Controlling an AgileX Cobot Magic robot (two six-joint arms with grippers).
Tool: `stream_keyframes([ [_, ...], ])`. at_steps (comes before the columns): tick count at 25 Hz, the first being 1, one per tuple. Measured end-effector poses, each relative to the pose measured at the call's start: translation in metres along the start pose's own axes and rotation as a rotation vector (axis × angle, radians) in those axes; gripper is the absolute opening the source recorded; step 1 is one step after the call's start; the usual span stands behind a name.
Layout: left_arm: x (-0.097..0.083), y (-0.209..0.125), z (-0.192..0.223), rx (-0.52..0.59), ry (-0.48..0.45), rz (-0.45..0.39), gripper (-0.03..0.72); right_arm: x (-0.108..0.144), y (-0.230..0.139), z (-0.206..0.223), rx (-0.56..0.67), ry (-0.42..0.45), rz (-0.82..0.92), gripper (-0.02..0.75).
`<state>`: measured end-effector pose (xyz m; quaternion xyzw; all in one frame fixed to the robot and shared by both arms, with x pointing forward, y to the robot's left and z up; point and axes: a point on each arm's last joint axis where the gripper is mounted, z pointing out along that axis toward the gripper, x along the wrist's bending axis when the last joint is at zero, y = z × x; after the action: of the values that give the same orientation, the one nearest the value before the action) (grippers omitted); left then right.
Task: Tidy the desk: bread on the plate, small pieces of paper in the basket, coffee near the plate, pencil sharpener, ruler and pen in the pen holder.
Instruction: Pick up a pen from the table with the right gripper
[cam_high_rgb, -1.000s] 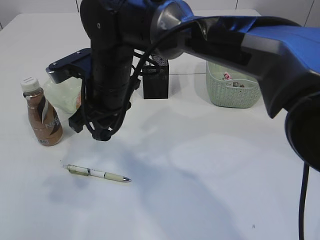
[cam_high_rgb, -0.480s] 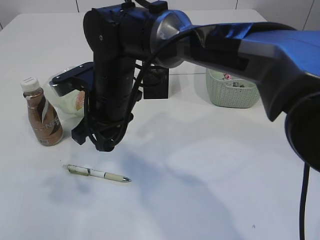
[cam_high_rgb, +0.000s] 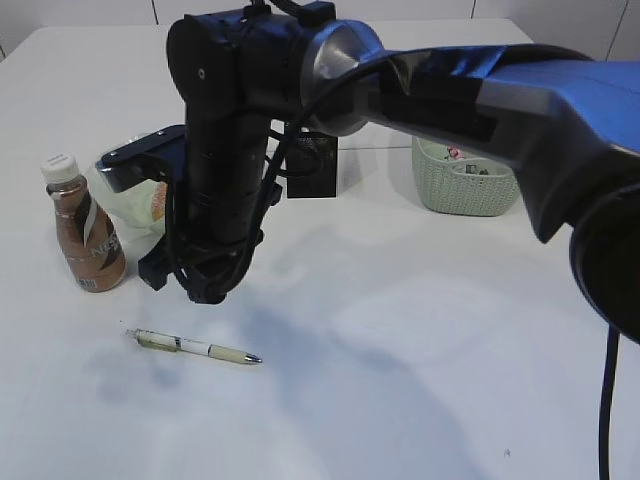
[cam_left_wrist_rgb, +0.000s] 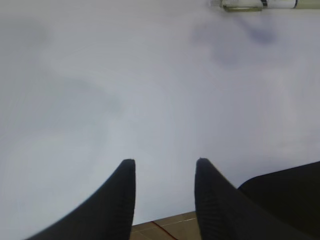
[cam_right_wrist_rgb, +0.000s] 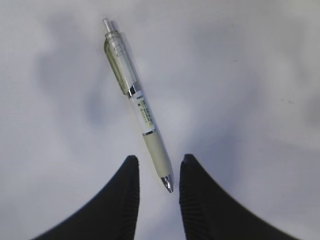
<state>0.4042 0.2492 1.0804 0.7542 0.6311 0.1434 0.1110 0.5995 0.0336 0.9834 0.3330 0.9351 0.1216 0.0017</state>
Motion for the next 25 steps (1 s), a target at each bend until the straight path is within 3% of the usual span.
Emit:
stream_keyframes([
  [15,0.000,0.000,0.000,0.000,0.000,0.000,0.275,0.000,0.000,0.000,-0.001,0.005,-0.005,0.241],
  [18,0.000,0.000,0.000,0.000,0.000,0.000,0.275,0.011,0.002,0.001,-0.012,0.052,-0.148,0.244],
  [25,0.000,0.000,0.000,0.004,0.001,0.000,0.275,0.022,0.003,0.002,-0.013,0.061,-0.222,0.336],
])
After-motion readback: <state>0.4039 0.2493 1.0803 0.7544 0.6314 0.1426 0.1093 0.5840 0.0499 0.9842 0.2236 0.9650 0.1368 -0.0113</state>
